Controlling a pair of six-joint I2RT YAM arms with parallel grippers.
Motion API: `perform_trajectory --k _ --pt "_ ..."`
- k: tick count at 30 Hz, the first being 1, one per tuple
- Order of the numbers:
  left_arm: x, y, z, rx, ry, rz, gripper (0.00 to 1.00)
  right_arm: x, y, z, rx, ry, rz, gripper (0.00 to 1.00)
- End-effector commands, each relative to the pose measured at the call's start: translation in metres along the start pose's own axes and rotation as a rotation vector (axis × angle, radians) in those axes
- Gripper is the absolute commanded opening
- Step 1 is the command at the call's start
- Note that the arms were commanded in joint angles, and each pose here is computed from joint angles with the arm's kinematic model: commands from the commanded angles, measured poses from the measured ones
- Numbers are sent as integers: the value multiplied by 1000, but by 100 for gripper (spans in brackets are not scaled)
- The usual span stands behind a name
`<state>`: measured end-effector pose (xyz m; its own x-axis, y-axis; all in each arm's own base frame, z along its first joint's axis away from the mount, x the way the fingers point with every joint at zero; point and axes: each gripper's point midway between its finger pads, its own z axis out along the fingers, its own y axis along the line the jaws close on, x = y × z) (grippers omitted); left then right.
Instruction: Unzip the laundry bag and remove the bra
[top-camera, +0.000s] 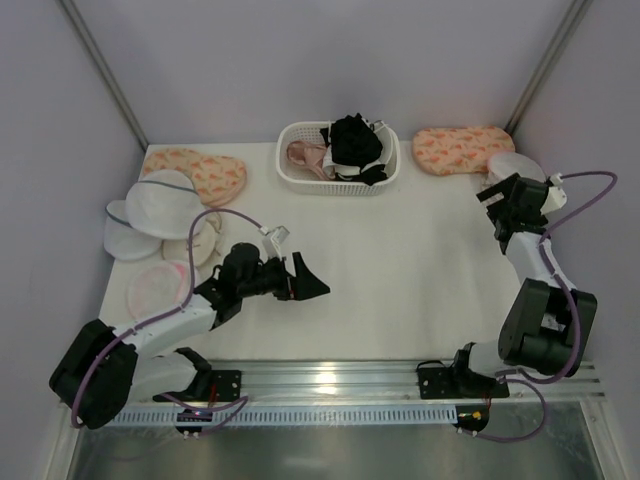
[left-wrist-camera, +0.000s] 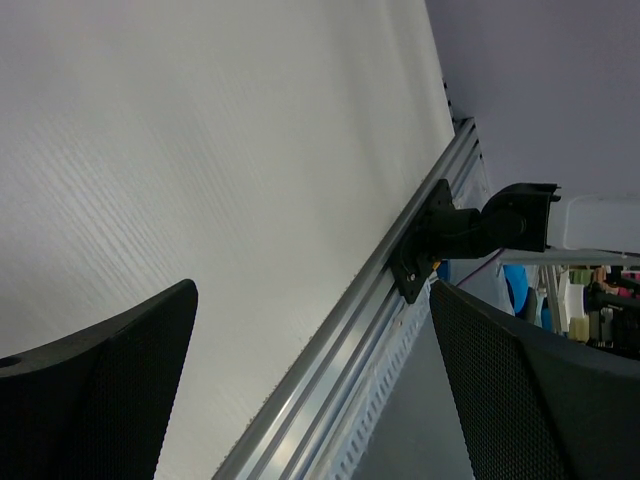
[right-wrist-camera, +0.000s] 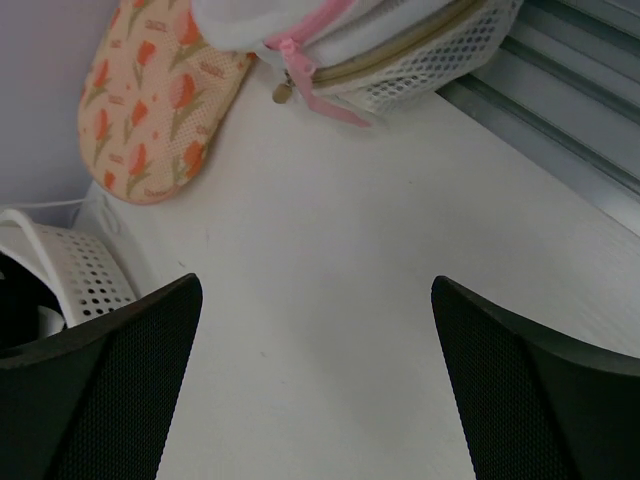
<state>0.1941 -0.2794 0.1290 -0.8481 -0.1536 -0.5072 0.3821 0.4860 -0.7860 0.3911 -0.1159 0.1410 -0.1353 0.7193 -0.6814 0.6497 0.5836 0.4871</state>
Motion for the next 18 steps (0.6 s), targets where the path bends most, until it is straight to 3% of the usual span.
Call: perform_trajectory --k 1,7,12,18 --pt "-3 -10 -1 40 -20 19 99 -43 57 3 -287 -86 154 99" --pt "-4 -8 -5 23 -35 29 99 -66 53 29 -420 -73 366 99" --pt "-4 -7 -7 11 -33 43 100 -73 31 47 -395 -66 447 93" --pt "-2 -7 -7 17 -26 49 100 -105 6 39 -388 -215 472 85"
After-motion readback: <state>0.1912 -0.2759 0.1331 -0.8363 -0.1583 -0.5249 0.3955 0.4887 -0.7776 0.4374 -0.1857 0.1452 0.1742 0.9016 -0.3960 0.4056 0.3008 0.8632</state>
